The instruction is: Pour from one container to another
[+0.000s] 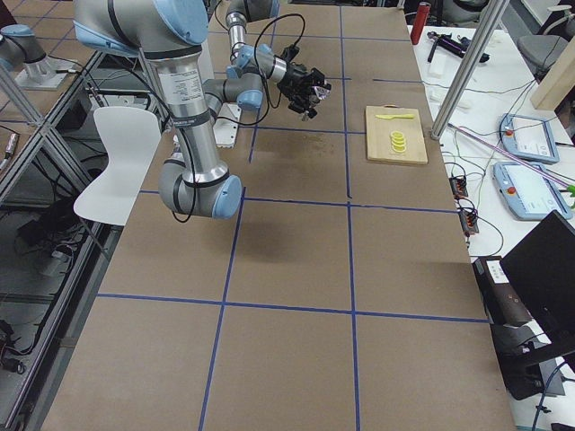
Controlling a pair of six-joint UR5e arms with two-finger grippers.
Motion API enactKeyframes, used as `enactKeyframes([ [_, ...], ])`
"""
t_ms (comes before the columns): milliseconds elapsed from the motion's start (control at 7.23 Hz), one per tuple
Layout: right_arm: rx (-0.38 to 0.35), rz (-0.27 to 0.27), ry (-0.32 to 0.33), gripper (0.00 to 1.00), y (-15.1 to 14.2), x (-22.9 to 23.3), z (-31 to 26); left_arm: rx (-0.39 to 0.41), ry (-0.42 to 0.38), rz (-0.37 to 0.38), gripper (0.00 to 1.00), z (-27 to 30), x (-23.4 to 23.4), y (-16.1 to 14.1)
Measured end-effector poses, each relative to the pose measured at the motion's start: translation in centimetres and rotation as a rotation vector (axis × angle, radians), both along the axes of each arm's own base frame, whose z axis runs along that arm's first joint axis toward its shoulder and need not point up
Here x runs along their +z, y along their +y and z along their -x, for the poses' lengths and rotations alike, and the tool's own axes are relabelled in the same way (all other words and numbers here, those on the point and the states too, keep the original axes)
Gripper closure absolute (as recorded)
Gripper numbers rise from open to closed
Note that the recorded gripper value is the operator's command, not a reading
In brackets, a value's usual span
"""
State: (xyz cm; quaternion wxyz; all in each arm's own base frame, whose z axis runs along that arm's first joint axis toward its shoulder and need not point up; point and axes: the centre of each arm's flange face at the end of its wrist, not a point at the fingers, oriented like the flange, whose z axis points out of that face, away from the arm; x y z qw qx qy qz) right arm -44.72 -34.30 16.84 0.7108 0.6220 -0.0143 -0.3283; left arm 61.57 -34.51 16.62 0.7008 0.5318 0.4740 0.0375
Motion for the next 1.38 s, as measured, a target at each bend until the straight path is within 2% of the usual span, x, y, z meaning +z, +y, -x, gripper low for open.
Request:
enactKeyframes([
  [553,0.008,-0.002,0.005,1.00,0.02,0.02,0.12,0.000,-0.001,-0.001,1.00,-0.04,0.01,0.05],
  [830,0.013,0.002,-0.021,1.00,0.15,-0.08,0.16,0.000,0.000,-0.001,1.00,0.01,-0.04,0.09],
  [1107,0.025,0.025,-0.076,1.00,0.20,-0.20,0.13,0.000,0.002,-0.001,1.00,0.06,-0.04,0.11],
  [1383,0.045,0.067,-0.162,1.00,0.23,-0.18,0.16,0.000,0.003,-0.001,1.00,0.08,-0.06,0.12],
])
